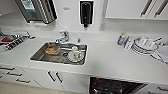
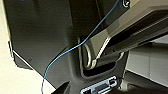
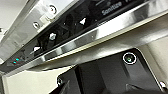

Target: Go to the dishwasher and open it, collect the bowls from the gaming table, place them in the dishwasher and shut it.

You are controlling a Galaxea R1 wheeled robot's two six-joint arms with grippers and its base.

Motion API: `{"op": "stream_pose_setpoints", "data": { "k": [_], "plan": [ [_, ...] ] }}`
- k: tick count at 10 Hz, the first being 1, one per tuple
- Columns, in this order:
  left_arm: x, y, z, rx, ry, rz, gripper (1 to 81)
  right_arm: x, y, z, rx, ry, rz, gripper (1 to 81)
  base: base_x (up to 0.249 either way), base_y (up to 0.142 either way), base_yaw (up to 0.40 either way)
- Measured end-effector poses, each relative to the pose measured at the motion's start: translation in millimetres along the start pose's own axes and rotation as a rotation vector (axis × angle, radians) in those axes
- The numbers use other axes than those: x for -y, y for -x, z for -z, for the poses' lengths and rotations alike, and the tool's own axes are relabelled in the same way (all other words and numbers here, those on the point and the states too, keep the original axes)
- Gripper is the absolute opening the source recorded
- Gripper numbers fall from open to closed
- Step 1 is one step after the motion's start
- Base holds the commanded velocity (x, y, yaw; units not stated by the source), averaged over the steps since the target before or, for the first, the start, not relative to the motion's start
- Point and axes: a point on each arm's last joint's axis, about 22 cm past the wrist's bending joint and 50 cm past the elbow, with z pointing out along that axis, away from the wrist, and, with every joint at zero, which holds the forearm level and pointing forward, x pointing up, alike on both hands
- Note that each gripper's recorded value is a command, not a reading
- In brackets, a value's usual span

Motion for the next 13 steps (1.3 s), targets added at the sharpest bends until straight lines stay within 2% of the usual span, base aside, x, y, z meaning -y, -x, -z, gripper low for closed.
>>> {"op": "stream_pose_setpoints", "data": {
  "k": [3,5,6,10,11,12,13],
  "plan": [
    [11.0,-29,-10,-0.032,-0.006,-0.018,81.1,3,-19,-13,-0.020,-0.013,0.016,81.1,0.000,0.000,0.000],
    [18.6,-44,-18,-0.050,-0.010,-0.027,81.1,23,-30,-36,-0.035,-0.055,0.027,81.1,0.000,0.000,0.000],
    [20.4,-48,-21,-0.055,-0.010,-0.030,81.1,32,-32,-44,-0.029,-0.069,0.039,81.1,0.000,0.000,0.000],
    [25.1,-47,-20,-0.051,-0.016,-0.030,81.1,56,-55,-47,-0.056,-0.123,-0.035,81.1,0.000,0.000,0.000],
    [25.7,-44,-20,-0.048,-0.018,-0.029,81.1,69,-74,-48,-0.080,-0.151,-0.065,81.1,0.000,0.000,0.000],
    [25.3,-44,-20,-0.047,-0.018,-0.031,81.1,90,-107,-43,-0.128,-0.198,-0.077,81.1,0.000,0.000,0.000],
    [25.0,-44,-21,-0.047,-0.018,-0.032,81.1,114,-145,-29,-0.196,-0.267,-0.085,81.1,0.000,0.000,0.000]
  ]
}}
